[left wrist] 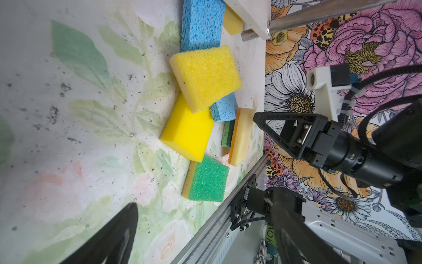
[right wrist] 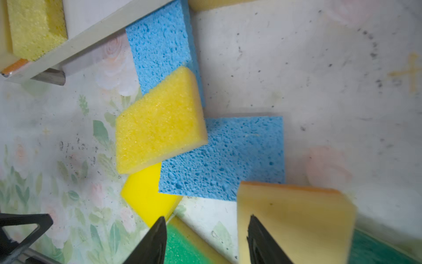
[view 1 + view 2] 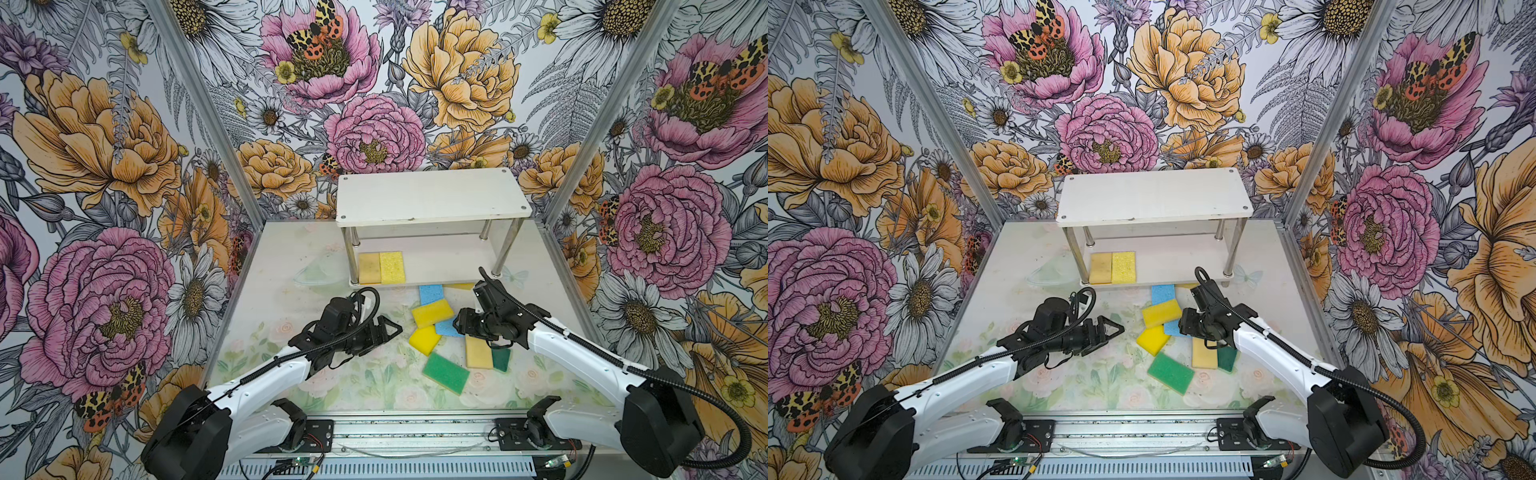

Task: Arrange cleaning sponges on a shelf
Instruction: Pick up the cleaning sponge.

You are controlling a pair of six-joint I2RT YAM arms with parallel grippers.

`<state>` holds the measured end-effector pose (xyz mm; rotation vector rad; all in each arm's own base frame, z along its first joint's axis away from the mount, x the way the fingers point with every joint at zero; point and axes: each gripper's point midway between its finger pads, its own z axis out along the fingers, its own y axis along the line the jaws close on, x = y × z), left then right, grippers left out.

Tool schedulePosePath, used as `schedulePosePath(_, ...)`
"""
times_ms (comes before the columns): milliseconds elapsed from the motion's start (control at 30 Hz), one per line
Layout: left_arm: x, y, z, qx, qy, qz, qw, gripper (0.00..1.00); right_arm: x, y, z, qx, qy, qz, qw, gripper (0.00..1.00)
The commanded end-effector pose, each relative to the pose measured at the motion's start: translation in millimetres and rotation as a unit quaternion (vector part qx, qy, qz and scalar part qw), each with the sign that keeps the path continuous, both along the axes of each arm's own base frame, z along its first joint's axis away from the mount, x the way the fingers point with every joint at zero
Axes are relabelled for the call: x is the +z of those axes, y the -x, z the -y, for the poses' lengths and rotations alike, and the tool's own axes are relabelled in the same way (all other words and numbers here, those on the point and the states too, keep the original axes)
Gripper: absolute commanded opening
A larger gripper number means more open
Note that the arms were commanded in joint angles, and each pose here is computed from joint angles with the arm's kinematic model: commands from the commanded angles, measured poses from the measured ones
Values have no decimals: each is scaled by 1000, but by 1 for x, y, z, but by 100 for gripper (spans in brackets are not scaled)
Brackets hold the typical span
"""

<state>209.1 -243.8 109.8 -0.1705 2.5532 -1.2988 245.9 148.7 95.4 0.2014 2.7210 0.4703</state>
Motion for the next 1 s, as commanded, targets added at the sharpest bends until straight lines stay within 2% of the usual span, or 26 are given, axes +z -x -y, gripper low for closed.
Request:
schedulePosePath(0,14,-12,11,3,10,27,1000,92,-1,17,35,-22,74,-12,997,64)
schedulePosePath(200,11,-12,34,-27,8,25,999,92,-11,35,50,-30,98,-40,994,77)
schedulePosePath(367,9,-7,64,-63,8,24,998,93,-21,42,58,-32,107,-51,992,75)
schedulePosePath(633,2,-2,94,-96,4,19,995,93,-26,38,52,-15,80,-49,995,63)
schedulePosePath(967,0,1,94,-97,3,17,995,93,-47,40,48,-17,51,-57,997,44)
